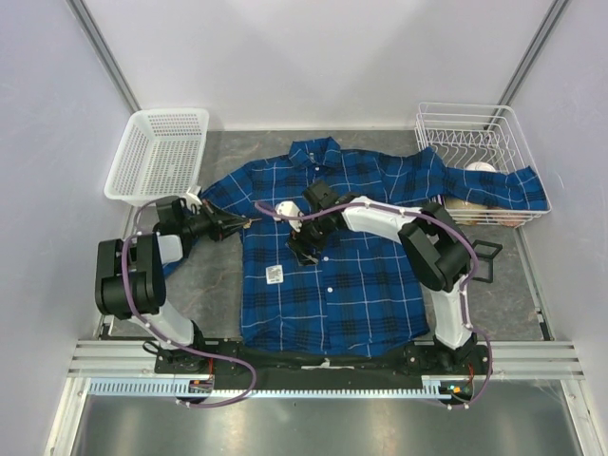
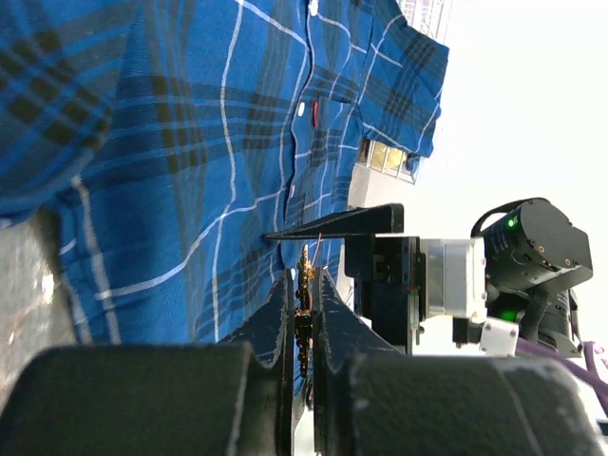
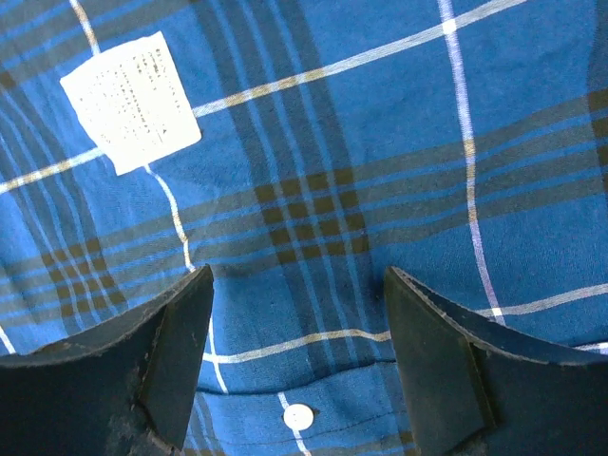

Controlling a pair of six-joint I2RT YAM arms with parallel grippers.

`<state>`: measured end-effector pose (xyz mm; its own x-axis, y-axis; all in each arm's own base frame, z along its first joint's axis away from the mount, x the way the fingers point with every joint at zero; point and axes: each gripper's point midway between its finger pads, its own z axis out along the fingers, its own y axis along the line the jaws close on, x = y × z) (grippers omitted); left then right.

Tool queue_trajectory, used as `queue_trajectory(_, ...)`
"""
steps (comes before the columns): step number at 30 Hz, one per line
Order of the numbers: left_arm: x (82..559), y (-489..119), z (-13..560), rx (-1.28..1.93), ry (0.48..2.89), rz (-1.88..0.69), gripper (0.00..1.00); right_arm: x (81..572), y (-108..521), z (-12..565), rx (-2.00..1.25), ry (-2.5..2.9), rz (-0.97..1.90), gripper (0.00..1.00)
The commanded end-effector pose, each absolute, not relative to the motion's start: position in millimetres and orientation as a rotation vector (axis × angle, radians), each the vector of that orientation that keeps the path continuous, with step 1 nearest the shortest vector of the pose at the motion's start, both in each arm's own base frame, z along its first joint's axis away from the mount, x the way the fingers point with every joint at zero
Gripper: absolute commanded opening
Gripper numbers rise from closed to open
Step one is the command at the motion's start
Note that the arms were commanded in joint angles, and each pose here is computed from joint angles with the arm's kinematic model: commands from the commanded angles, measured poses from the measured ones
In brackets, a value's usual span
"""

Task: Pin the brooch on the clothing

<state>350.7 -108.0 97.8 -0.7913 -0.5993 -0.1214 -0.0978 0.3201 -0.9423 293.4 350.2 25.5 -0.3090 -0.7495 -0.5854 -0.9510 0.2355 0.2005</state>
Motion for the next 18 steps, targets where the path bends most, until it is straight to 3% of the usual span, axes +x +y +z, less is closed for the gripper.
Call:
queue_trajectory(1,331.6,-106.7,102.6,-0.579,2.137,-1.454,0.02,227.6,303.3,-11.2,-1.820,2.254,0.730,0.79)
queue_trajectory(6,318.0,-109.5,108.9,-0.561,2.121,-1.457,0.02,192.3,296.3,5.5,-1.923,2.200,0.800,0.78)
queue_trajectory(9,317.5,-110.1,113.7,-0.531,2.108,-1.457,0.02,196.9,308.3,34.4,-1.855,2.151,0.832,0.78)
queue_trajectory(16,330.8,-106.4,119.7,-0.513,2.057,-1.412,0.02,350.4,356.8,149.1,-1.208,2.082,0.641,0.82)
queue_trajectory(18,335.7,-105.8,123.0,-0.492,2.054,-1.411,0.02,388.2,358.1,141.5,-1.048,2.152,0.539,0.79)
